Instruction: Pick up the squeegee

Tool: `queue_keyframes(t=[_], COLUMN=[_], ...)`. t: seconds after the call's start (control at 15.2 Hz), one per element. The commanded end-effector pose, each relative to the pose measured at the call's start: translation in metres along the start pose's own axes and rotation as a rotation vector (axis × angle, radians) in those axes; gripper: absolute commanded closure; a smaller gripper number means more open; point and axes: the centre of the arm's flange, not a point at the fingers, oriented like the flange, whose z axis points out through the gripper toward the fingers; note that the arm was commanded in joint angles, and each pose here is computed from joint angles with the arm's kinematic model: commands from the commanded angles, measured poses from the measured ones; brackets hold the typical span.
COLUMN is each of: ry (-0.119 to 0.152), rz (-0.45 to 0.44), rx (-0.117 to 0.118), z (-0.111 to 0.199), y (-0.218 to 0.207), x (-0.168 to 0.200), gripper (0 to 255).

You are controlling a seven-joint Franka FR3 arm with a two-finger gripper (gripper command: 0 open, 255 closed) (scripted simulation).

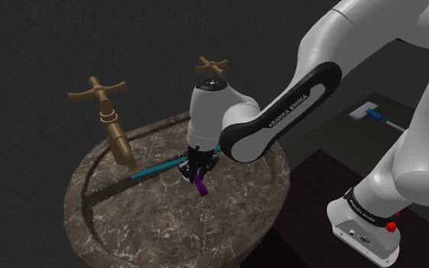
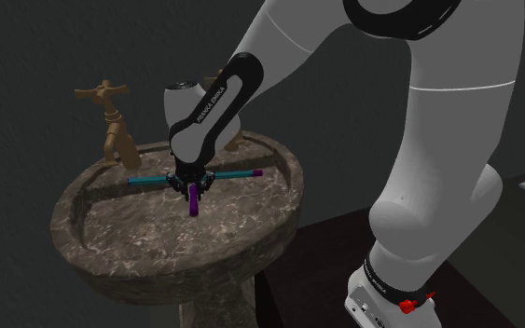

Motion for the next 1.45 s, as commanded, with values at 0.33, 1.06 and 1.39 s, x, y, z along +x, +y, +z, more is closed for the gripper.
queue_keyframes(t=[0.33, 1.06, 1.39], ry=[0.001, 0.001, 0.001], rz=[0.002, 0.002, 0.002], rx=[0.001, 0.001, 0.001], z=[-0.006, -0.063, -0.080], y=[-0.001, -0.006, -0.008], x=[0.000, 0.000, -0.001], gripper=[255, 255, 255])
